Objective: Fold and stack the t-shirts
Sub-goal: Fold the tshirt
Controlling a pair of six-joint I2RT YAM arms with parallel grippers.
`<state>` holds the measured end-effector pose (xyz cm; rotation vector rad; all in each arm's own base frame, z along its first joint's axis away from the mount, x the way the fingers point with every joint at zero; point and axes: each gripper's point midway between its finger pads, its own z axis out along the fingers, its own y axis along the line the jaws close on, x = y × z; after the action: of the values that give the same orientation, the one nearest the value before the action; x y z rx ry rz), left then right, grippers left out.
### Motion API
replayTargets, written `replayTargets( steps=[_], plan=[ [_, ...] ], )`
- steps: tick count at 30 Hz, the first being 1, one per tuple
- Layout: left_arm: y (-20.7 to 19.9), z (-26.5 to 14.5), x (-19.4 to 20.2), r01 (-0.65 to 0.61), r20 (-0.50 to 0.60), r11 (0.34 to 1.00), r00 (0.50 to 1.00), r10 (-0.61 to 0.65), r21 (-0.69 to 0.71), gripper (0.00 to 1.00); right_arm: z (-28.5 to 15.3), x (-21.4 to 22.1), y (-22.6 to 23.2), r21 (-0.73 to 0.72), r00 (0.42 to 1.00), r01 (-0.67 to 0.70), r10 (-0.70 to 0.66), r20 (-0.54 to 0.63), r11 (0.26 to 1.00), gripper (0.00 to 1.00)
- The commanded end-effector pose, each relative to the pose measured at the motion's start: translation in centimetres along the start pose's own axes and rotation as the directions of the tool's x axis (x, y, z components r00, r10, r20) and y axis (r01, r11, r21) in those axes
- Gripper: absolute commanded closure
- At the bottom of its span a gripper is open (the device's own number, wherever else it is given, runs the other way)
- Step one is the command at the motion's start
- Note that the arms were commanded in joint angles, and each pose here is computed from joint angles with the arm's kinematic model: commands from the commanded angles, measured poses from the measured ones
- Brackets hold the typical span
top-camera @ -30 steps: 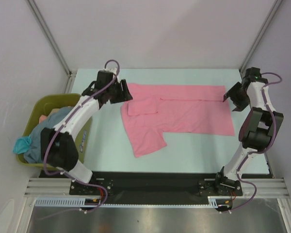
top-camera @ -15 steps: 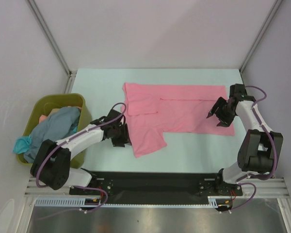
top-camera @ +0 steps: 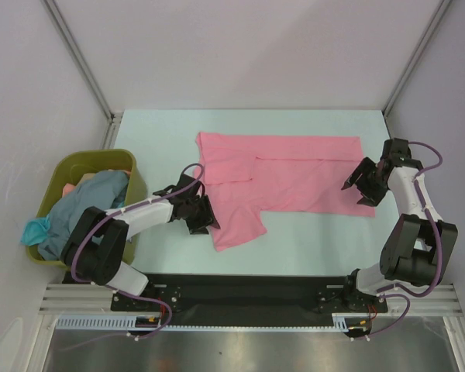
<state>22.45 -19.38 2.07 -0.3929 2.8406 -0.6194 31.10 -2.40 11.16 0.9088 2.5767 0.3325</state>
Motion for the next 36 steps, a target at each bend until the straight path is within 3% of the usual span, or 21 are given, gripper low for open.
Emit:
replayTargets(
  steps=[1, 6, 9, 12, 13, 16, 23, 28, 36],
  plan=[
    [0.8, 1.2, 0.5, 0.069, -0.024, 0.997, 0.997, -0.069, -0.024, 0.48, -0.6, -0.5, 0.2, -0.014, 1.0, 0.011, -0.01, 0.023, 1.0, 0.29],
    [1.3, 1.7, 0.5, 0.073, -0.046, 0.996, 0.996, -0.075, -0.045, 0.64, -0.2, -0.8, -1.3, 0.019, 0.997, -0.065, 0.064, 0.033, 0.998, 0.29],
    [1.8, 1.3, 0.2, 0.068, -0.042, 0.997, 0.997, -0.07, -0.044, 0.84, 0.9, -0.7, -3.5, 0.042, 0.989, -0.15, 0.149, 0.023, 0.988, 0.32],
    [2.2, 0.9, -0.8, 0.025, -0.024, 0.998, 0.999, -0.027, -0.059, 1.0, 1.8, -0.9, -5.5, 0.072, 0.982, -0.186, 0.182, 0.047, 0.98, 0.46],
    [2.3, 0.7, -0.8, 0.006, -0.031, 0.998, 0.999, -0.008, -0.068, 1.0, 2.0, -1.2, -6.5, 0.095, 0.978, -0.203, 0.198, 0.062, 0.975, 0.54],
    [1.7, 0.6, -1.6, -0.056, -0.001, 0.998, 0.998, 0.056, -0.036, 1.0, 2.7, -1.5, -8.0, 0.122, 0.97, -0.238, 0.23, 0.076, 0.964, 0.61],
    [0.0, 0.2, -2.4, -0.16, 0.01, 0.986, 0.987, 0.16, 0.037, 1.0, 4.5, -1.9, -11.6, 0.192, 0.966, -0.259, 0.258, 0.03, 0.947, 0.55],
    [-0.6, -0.5, -2.8, -0.215, 0.03, 0.975, 0.977, 0.213, 0.06, 1.0, 5.0, -2.5, -12.1, 0.162, 0.957, -0.29, 0.289, 0.03, 0.943, 0.5],
    [-1.5, -1.3, -3.3, -0.259, 0.04, 0.963, 0.966, 0.256, 0.08, 1.0, 6.8, -2.7, -11.5, 0.126, 0.921, -0.387, 0.389, 0.012, 0.913, 0.53]
  ],
)
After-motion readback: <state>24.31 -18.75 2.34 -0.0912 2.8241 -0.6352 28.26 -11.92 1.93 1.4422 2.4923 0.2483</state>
